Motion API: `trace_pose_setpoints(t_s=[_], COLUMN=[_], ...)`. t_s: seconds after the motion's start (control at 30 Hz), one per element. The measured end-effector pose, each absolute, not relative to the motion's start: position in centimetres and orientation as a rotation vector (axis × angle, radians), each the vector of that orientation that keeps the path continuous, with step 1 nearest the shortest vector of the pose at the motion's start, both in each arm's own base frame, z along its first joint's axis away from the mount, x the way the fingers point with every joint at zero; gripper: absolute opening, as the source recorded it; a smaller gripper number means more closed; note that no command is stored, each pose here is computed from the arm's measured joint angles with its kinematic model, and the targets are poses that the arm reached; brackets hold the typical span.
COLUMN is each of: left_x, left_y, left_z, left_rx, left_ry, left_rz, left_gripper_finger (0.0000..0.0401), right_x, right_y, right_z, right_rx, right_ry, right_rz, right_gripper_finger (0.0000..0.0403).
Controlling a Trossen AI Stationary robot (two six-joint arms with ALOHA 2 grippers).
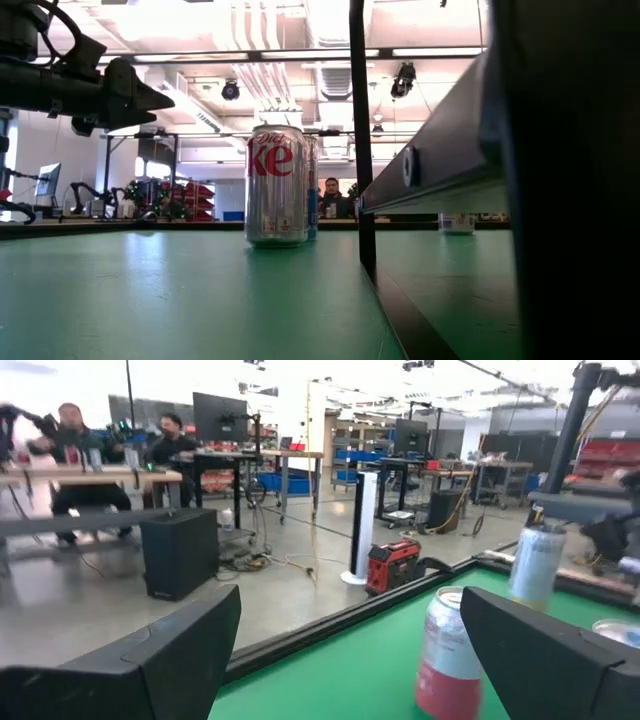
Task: Place canned beverage on shelf
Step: Move the red-silver soda can near the shelf
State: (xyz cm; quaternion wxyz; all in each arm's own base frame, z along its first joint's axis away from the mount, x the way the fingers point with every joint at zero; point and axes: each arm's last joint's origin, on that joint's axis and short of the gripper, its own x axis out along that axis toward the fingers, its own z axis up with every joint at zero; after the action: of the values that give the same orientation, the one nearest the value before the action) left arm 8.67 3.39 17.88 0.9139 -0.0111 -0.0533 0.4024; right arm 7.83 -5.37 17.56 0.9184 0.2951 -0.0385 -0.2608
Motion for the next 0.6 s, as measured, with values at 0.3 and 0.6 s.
trace_pose_setpoints(t_s=[0.3, 0.6], left_x=[8.4, 8.5], left_y=[3.4, 3.3], left_z=[19.1, 19.1], left_rx=[-0.183, -0.279], left_ry=[-0.307, -0.347], left_rz=[0.814, 0.771], left_gripper_finger=[0.0363, 0.0363], right_x=[7.8, 7.8], right_y=[-5.4, -5.4], right_z=[17.6, 17.6], right_rx=[0.607, 0.607], right_ry=[-0.080, -0.080], right_rz=[-0.536, -0.536], right_gripper_finger=[0.0384, 0.0384])
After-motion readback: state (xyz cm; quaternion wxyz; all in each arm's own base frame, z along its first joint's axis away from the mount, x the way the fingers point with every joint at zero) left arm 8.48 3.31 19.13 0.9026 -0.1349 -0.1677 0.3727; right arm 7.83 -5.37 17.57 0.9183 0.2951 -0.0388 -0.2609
